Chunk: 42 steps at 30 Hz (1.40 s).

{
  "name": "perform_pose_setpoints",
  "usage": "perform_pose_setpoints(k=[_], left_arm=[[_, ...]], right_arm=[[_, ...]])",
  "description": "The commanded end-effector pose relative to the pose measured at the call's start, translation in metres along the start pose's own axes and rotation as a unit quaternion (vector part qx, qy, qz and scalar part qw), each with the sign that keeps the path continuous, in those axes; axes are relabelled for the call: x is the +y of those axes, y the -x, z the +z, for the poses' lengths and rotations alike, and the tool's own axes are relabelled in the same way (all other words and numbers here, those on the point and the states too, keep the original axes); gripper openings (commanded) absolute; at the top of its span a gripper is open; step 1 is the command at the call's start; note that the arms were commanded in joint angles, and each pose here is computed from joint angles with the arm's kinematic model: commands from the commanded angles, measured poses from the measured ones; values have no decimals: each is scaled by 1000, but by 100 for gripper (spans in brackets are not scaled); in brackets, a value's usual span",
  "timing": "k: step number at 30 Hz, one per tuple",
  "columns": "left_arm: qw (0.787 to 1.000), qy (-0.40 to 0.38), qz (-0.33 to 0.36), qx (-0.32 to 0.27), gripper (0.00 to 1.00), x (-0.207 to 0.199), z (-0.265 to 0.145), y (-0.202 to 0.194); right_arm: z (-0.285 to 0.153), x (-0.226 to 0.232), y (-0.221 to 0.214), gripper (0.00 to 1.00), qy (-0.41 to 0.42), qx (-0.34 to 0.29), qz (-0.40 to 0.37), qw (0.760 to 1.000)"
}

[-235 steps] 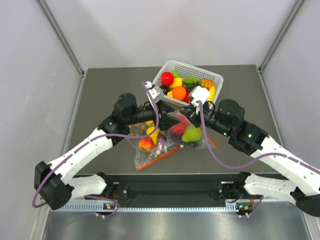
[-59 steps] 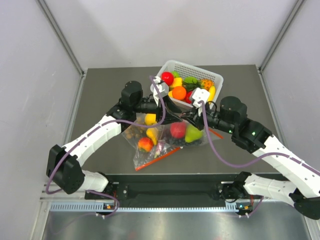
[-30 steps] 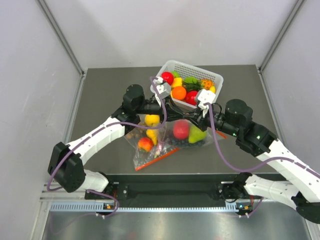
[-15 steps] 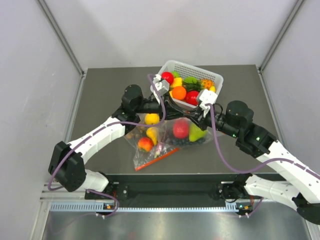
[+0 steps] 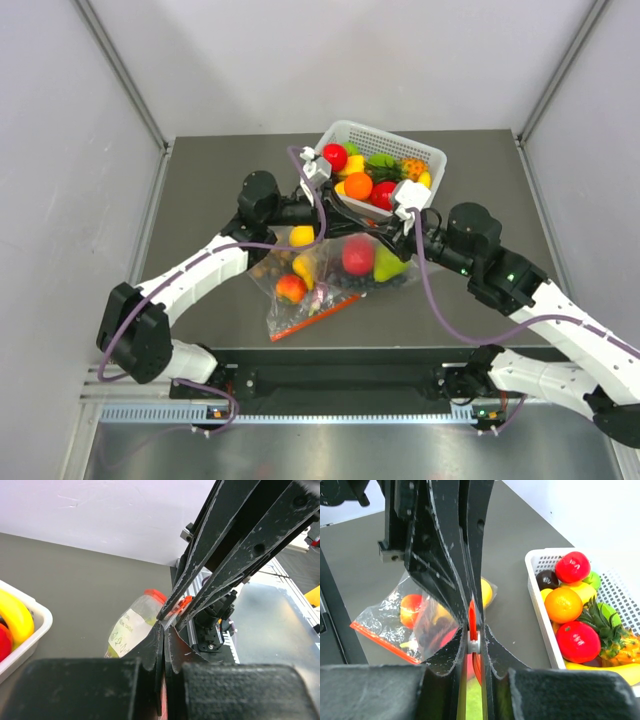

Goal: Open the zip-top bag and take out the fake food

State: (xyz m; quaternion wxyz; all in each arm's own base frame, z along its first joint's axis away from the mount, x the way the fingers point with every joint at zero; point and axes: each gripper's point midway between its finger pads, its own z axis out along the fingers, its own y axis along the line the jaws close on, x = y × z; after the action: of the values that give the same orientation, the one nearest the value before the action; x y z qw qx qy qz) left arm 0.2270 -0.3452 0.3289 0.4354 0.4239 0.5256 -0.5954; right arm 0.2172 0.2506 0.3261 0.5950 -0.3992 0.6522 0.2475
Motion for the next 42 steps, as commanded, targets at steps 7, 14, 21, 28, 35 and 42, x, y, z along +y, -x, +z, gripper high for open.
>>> perform_pose_setpoints(k=[7, 14, 21, 28, 35, 42], left_arm=[[986, 52, 122, -99, 0, 1, -42, 81], [981, 111, 122, -107, 0, 24, -60, 84], [968, 197, 113, -110, 0, 57, -77, 84], [947, 279, 99, -126, 0, 90, -104, 85], [914, 362, 95, -154, 0, 114, -139, 92], [886, 424, 81, -166, 0, 127, -174, 86]], right_arm=[[-10, 1, -41, 0, -10, 74, 18, 997], [-11, 0, -42, 0, -13, 76, 18, 997], [-10, 0, -44, 0, -14, 80, 19, 996], [-12, -1, -47, 0, -20, 83, 24, 996], [-18, -2, -52, 0, -31, 84, 31, 996], [-24, -2, -52, 0, -34, 85, 34, 995]])
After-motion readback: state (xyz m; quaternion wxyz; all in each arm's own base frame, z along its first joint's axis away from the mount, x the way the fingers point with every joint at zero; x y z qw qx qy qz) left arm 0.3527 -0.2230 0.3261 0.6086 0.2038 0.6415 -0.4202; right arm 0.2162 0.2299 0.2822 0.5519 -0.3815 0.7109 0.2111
